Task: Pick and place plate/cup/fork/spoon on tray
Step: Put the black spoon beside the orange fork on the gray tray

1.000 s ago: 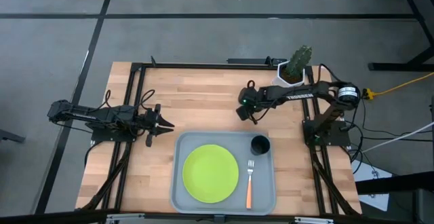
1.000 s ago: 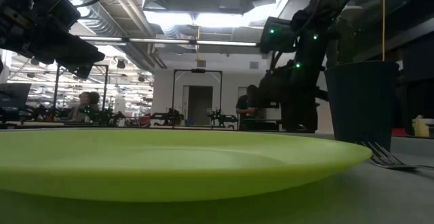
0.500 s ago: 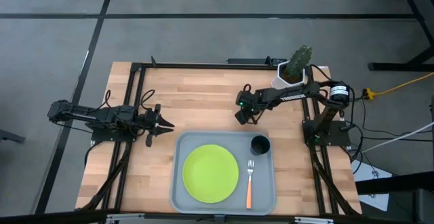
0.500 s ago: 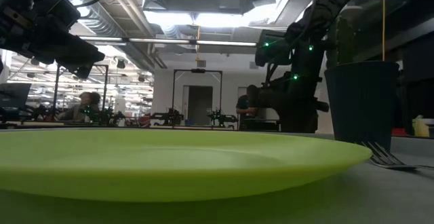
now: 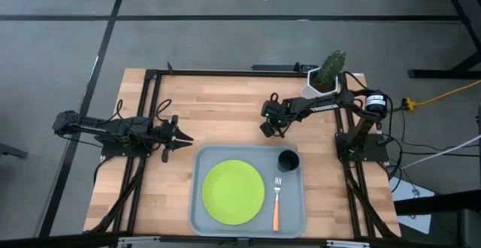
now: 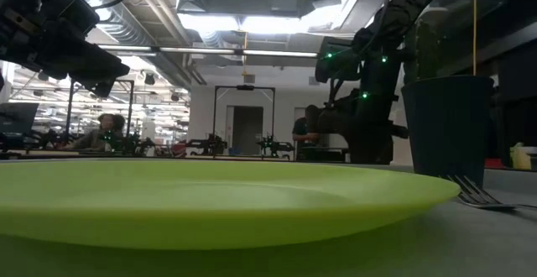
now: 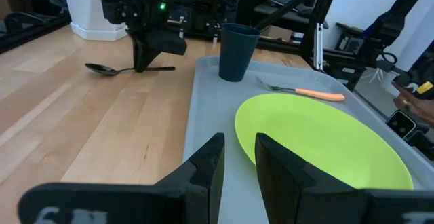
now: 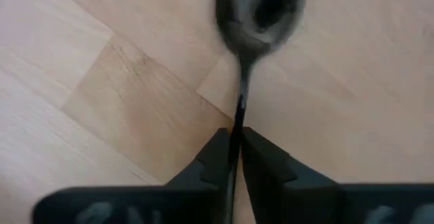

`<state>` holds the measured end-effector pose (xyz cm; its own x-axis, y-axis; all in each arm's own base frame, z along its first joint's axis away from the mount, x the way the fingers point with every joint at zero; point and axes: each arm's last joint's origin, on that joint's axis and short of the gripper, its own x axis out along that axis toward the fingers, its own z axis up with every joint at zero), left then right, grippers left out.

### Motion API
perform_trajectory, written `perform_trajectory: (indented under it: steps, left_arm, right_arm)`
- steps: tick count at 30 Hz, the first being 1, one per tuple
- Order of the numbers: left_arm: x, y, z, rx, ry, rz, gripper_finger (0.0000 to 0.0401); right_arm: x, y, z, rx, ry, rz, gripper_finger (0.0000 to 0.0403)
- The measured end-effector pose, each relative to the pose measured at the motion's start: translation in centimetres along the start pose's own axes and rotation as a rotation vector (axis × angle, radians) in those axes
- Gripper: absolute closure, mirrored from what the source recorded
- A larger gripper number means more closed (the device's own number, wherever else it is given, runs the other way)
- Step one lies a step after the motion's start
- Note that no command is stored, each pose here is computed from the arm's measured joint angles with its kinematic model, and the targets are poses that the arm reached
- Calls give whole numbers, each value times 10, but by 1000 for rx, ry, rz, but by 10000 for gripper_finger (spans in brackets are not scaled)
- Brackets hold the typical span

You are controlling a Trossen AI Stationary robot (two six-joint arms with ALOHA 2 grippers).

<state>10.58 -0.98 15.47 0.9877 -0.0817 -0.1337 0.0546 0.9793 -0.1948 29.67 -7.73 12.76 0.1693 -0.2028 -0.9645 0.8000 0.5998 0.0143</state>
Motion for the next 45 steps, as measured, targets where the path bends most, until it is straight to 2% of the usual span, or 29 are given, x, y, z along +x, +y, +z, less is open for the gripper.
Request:
perform_trajectory:
  steps: [4,14,20,24,27,31,36,38,41,45]
  left_arm:
    - [0,0,0,0,0,0,325]
    - [0,0,0,0,0,0,325]
    - [0,0,0,0,0,0,325]
    - [0,0,0,0,0,0,325]
    - [0,0,0,0,0,0,325]
    - [0,0,0,0,0,0,325]
    - [0,0,0,0,0,0,325]
    - [0,0,0,0,0,0,325]
    - [0,0,0,0,0,1,325]
    - [0,0,0,0,0,0,325]
  right_arm:
    - [0,0,0,0,-2,0,392]
    - [1,0,0,1,-11,-8,399]
    - [-10,1,5,-12,-91,15,401]
    - [-43,10,16,-22,-231,48,402]
    - [-64,21,14,-50,-286,72,402]
    - [-104,41,11,-42,-413,159,402]
    - [-165,73,-9,-23,-566,277,403]
    - [-181,83,-27,5,-585,269,403]
    - [-190,98,-63,80,-583,244,403]
    - [-187,117,-117,209,-589,266,403]
